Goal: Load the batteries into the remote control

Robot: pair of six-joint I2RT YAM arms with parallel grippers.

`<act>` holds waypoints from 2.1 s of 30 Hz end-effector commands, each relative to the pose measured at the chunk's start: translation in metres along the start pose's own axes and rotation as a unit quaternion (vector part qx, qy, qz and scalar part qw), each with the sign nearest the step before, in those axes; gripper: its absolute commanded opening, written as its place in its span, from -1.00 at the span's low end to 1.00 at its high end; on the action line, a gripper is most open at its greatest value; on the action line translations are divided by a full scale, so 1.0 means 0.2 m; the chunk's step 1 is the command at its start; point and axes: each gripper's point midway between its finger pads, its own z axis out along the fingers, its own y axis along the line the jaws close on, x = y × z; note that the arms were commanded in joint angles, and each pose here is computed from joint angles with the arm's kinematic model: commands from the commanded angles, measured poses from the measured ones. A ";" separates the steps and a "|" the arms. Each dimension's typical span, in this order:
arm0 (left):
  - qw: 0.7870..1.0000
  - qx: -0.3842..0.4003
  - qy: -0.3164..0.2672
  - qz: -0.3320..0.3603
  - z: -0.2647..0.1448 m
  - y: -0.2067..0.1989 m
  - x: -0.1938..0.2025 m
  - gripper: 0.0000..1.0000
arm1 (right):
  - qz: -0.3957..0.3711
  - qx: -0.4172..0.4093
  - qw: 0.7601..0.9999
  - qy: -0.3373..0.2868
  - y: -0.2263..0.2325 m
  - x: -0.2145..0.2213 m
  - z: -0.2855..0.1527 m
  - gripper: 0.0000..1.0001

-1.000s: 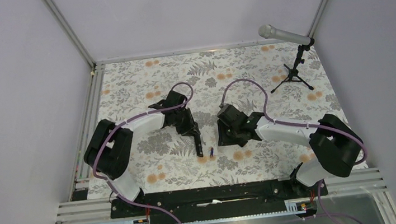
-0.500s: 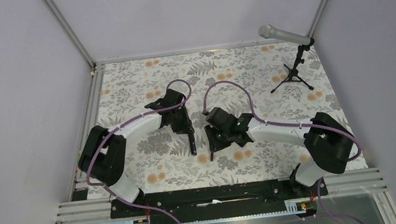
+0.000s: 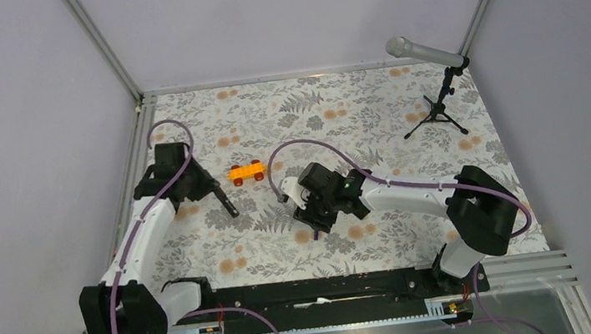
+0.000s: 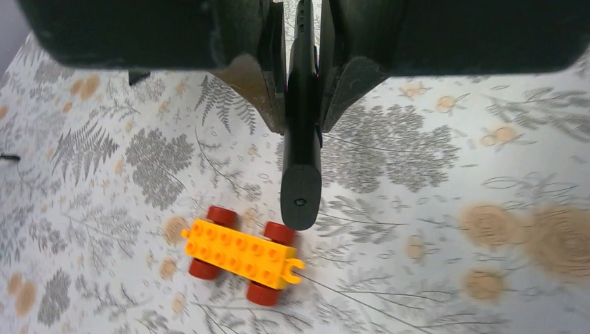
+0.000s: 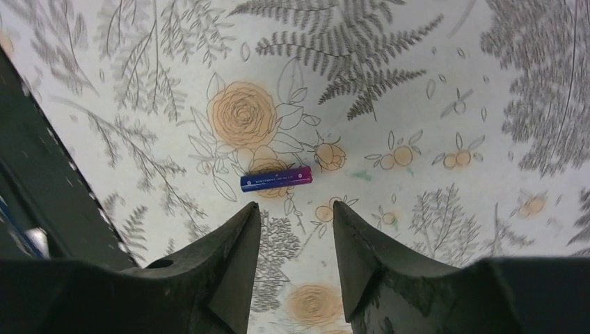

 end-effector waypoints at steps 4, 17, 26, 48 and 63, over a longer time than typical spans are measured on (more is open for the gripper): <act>0.999 -0.010 -0.022 -0.046 -0.09 0.17 -0.10 -1.00 | -0.264 -0.058 0.963 0.017 0.00 0.07 0.03 0.03; 0.996 0.024 -0.014 -0.086 -0.07 0.19 -0.19 -1.00 | -0.338 -0.086 0.937 0.034 0.01 0.04 0.13 0.13; 0.996 0.027 -0.010 -0.089 -0.05 0.20 -0.19 -1.00 | -0.343 -0.132 0.929 0.037 0.09 0.05 0.17 0.13; 0.993 0.080 -0.011 -0.089 -0.06 0.13 -0.15 -1.00 | -0.170 -0.056 0.979 0.094 0.03 0.17 0.24 -0.70; 0.965 0.260 -0.005 0.014 -0.01 -0.26 0.09 -1.00 | 0.049 0.082 0.995 -0.030 -0.09 -0.08 0.02 -0.88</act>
